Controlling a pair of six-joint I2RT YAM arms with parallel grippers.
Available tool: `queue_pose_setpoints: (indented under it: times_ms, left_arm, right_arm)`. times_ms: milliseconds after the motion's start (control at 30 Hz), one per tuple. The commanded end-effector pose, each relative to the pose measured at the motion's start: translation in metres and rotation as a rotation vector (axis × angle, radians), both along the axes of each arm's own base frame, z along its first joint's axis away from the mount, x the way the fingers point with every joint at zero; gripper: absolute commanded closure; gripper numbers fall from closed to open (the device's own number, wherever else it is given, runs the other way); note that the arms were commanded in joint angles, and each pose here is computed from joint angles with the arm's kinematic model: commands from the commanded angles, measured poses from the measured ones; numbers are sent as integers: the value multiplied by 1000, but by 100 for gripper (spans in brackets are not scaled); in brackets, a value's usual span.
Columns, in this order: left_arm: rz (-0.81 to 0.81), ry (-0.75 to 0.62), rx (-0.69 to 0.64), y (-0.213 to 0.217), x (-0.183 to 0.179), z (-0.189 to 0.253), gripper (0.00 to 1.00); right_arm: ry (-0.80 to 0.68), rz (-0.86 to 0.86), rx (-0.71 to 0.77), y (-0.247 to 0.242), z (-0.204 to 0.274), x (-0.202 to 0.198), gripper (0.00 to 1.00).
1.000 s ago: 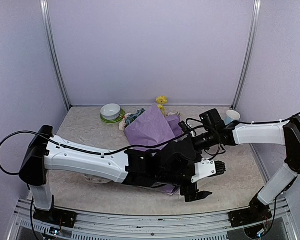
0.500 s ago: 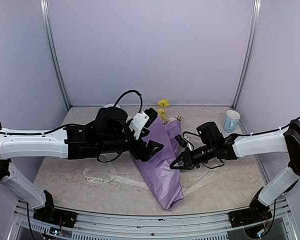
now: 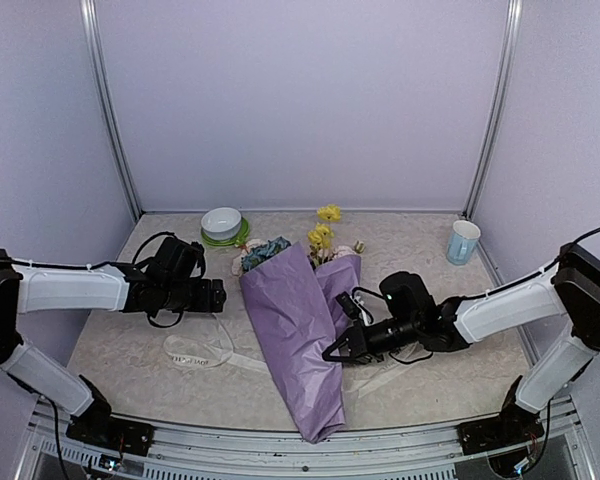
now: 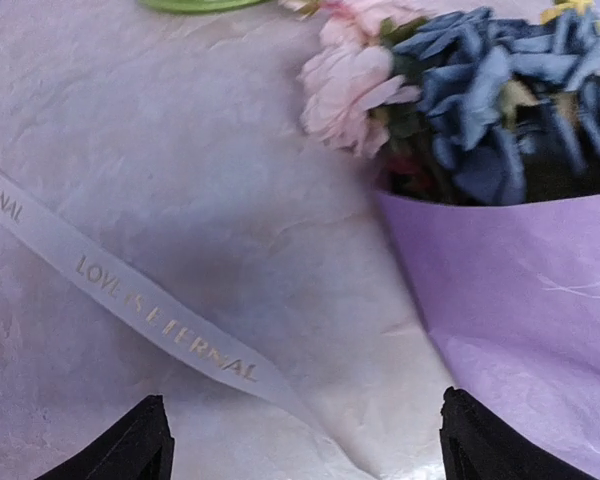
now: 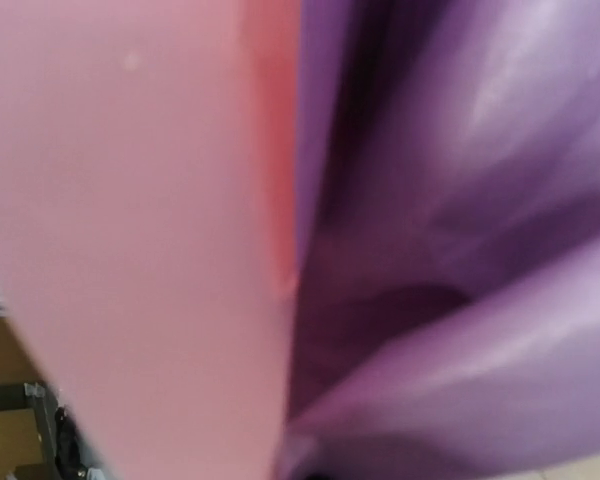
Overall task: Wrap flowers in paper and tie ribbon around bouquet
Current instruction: Place the folded bouquet on the ribbon, then cross the ribbon over the folded bouquet.
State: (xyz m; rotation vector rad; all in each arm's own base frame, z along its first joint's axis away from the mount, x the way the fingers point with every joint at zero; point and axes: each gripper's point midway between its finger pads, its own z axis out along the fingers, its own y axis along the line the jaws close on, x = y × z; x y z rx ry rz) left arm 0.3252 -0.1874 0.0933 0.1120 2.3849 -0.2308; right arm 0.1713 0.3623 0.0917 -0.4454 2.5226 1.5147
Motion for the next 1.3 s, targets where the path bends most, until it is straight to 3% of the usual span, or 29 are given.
queue_pose_setpoints:
  times_ms: [0,200,367,467,600,633,1000,1167,1267]
  left_arm:
    - [95,25,-83,11,12,-18,7]
    - [98,108,-117,3,22,-53,8]
    - [85,174,-116,0,12,-81,22]
    - [44,209,-133,-11,4,-92,42]
    - [-6,216,-171,-23,1,-93,93]
    - [-9,204,-178,-24,2,-89,100]
    - [-88,-158,-132,-33,12,37,100]
    - [-196,-292,-132,-58,-10,98,100]
    - [-398,-358,-216,-100,-45,140,100]
  right_arm:
    - [7,-9,-11,9,-10,-7,100]
    - [6,5,-29,12,-18,-10,100]
    - [2,-3,-27,9,-18,-11,100]
    - [4,1,-30,9,-21,-12,100]
    - [6,8,-39,8,-26,-13,100]
    - [8,9,-43,8,-27,-13,100]
    - [18,6,-46,6,-38,-8,100]
    - [21,4,-44,5,-39,-6,100]
    - [22,5,-50,4,-40,-5,100]
